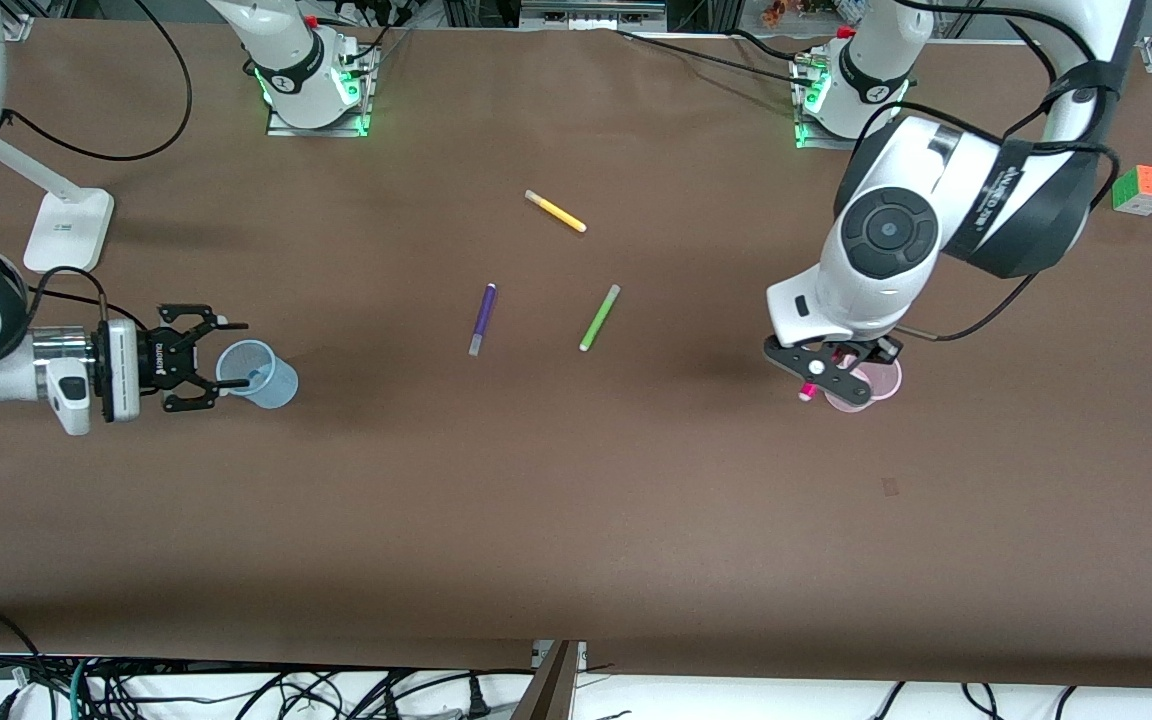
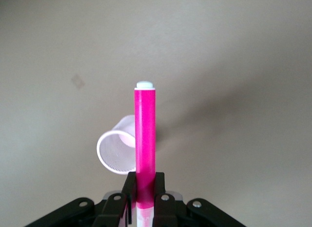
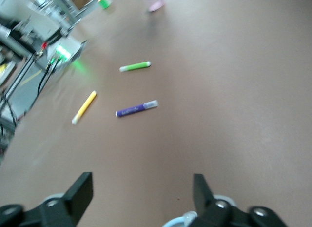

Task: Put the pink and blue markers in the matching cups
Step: 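Release the blue marker into the blue cup while the left gripper lifts pink marker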

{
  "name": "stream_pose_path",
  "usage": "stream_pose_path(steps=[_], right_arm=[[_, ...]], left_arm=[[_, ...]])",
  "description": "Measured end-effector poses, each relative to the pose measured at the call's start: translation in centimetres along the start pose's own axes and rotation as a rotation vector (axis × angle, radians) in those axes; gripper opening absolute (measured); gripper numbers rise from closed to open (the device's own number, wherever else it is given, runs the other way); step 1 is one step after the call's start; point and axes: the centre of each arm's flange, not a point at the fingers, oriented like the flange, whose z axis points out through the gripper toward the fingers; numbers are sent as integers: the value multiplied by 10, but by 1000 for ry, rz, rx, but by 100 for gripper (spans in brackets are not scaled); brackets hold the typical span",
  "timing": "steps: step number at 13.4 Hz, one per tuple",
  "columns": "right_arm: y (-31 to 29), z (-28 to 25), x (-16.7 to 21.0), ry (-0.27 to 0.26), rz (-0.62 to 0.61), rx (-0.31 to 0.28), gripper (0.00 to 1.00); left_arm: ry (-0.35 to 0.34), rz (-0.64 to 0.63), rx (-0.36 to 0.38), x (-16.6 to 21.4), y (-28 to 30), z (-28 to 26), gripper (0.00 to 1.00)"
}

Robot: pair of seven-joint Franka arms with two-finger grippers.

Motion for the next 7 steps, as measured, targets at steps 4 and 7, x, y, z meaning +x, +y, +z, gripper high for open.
stream_pose_path(steps=[4,7], right_arm=[[-19,-24,54,-127,246,-96,100],[-27,-31,95,-238,462,-207,100]], left_arm=[[-47,-353,-159,-6,-25,4,18],[-89,-490,-255,-14,-64,13,18]])
